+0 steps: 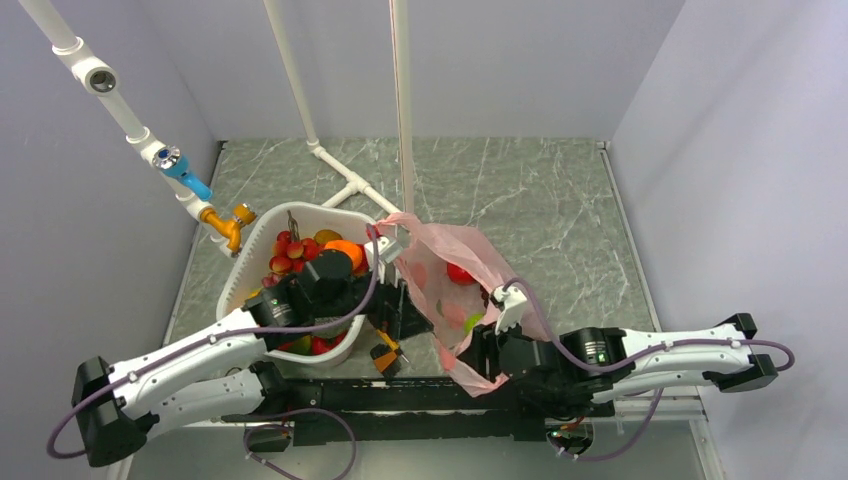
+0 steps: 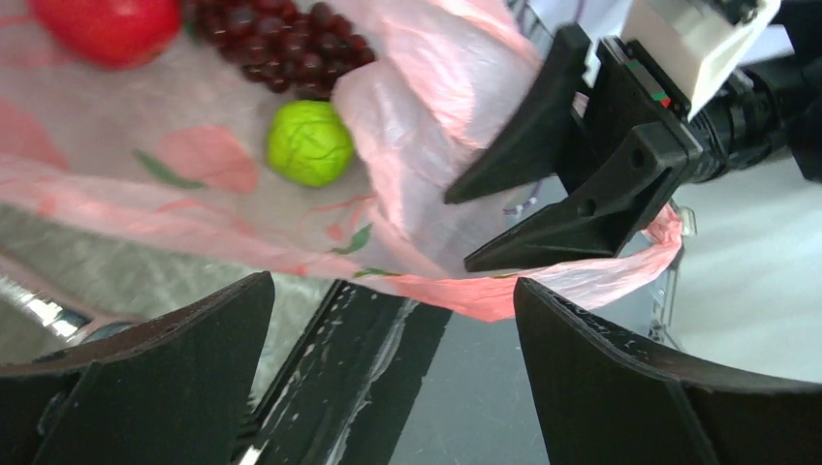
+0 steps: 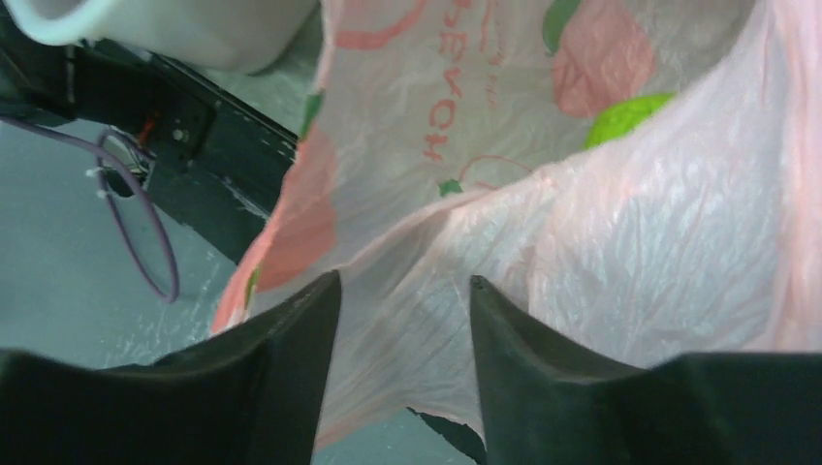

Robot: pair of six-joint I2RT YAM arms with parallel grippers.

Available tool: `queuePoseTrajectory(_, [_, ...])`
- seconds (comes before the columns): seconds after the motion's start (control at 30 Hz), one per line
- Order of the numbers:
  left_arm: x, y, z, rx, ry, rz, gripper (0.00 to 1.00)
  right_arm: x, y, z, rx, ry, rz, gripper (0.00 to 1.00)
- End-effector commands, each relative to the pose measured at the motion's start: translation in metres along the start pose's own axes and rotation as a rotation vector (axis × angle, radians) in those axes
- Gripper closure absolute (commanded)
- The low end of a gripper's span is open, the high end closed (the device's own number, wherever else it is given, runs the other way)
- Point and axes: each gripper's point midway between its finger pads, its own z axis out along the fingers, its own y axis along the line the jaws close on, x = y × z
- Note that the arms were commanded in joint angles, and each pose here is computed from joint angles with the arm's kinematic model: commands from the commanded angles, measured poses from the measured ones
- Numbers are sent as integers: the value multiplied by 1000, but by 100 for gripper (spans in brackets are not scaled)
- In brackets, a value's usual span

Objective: Take the fake fruits out of the plastic bag

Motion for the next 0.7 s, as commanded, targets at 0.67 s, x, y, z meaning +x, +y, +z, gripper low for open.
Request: queuePoseTrajectory(0.67, [18, 1, 79, -37, 80, -1, 4, -143, 52, -72, -75, -358, 8, 1])
